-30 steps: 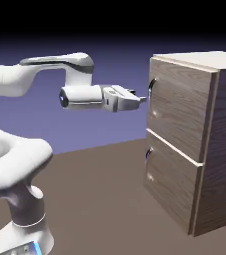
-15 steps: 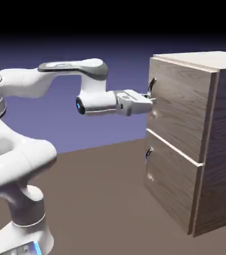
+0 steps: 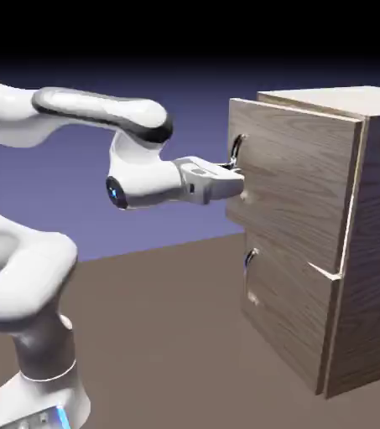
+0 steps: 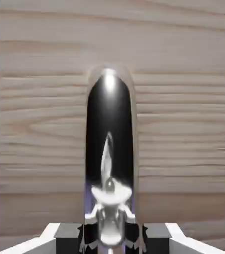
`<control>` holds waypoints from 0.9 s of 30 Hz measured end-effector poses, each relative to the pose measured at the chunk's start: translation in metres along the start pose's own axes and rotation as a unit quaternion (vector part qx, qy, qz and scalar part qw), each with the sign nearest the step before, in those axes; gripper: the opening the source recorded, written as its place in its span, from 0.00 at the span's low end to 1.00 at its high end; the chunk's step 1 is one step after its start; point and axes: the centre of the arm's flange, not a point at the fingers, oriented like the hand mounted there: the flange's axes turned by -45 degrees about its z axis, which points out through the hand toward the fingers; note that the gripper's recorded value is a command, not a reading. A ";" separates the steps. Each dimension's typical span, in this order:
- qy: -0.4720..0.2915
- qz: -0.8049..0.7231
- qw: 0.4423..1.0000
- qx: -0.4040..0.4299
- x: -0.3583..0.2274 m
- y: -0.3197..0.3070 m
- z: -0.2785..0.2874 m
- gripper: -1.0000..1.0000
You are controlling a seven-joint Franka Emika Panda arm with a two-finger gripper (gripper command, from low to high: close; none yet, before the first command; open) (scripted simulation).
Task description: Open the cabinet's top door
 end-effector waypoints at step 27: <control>-0.001 0.000 0.987 0.162 0.001 0.062 -0.082 0.00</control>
